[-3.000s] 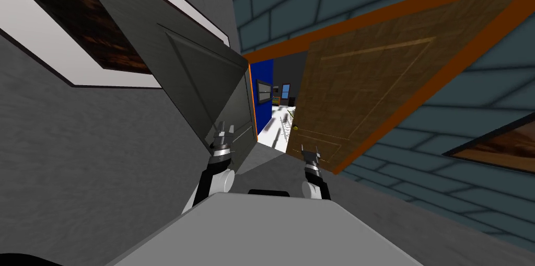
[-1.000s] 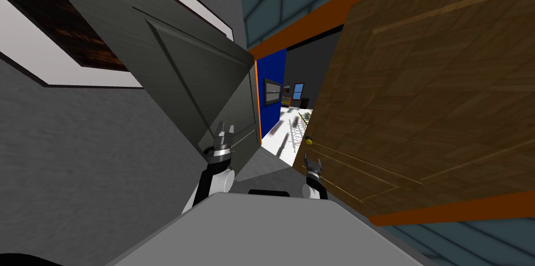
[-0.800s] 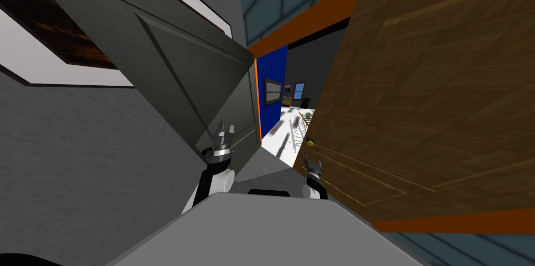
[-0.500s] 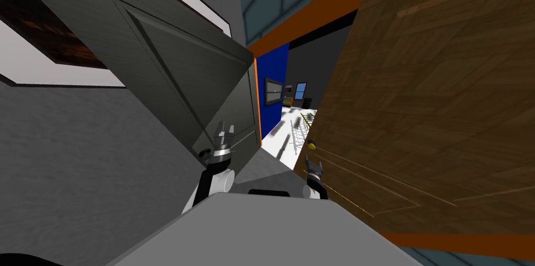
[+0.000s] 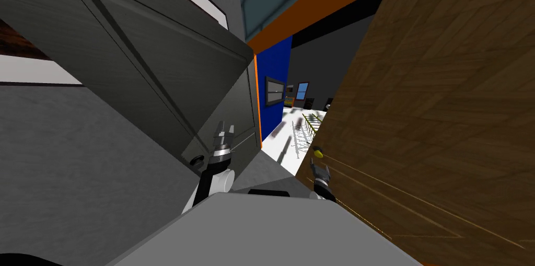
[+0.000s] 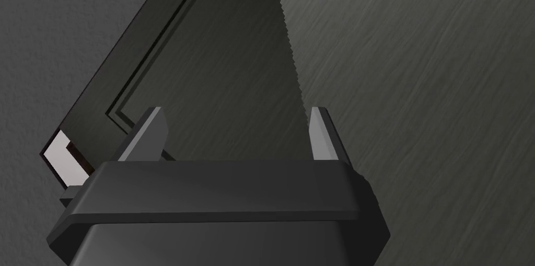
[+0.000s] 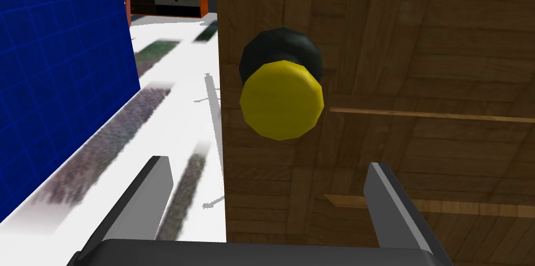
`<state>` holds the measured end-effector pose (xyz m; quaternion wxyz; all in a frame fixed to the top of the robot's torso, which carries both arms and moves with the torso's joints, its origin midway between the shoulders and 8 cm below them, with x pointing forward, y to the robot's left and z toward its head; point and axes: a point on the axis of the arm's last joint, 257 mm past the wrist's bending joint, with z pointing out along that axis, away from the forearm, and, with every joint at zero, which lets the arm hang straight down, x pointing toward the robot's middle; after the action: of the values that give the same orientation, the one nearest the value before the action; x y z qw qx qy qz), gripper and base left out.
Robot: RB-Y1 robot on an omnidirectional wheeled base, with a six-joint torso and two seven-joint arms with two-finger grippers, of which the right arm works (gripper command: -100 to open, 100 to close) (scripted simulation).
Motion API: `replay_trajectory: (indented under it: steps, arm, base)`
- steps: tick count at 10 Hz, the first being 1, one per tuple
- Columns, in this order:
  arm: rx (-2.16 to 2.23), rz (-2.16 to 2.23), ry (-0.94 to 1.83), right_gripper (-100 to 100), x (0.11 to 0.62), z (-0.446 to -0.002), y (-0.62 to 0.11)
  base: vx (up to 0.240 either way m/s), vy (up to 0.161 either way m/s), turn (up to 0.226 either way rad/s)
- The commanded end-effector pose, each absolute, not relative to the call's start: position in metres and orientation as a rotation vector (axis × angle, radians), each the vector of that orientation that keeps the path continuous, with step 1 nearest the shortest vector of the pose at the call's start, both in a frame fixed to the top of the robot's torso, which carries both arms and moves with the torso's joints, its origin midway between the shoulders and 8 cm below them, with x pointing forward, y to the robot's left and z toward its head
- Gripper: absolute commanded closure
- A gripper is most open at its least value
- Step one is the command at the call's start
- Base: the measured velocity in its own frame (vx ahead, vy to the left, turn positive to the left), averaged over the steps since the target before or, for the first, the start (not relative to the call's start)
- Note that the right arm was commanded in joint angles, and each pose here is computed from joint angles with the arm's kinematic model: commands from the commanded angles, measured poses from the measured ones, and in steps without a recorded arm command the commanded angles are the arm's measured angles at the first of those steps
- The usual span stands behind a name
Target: Pull the door open
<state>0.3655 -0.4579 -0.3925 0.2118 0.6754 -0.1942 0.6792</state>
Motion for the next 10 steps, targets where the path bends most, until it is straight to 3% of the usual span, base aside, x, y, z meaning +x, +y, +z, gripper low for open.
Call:
replay_trajectory:
  steps: [1,10]
  arm:
    - [1.873,1.885,-0.547,-100,0.356,-0.393,-0.473]
    - [1.859,1.871,-0.564,-100,0.309,-0.392,-0.539]
  base:
    - [0.138,-0.003,0.033]
    - [0.132,-0.006,0.026]
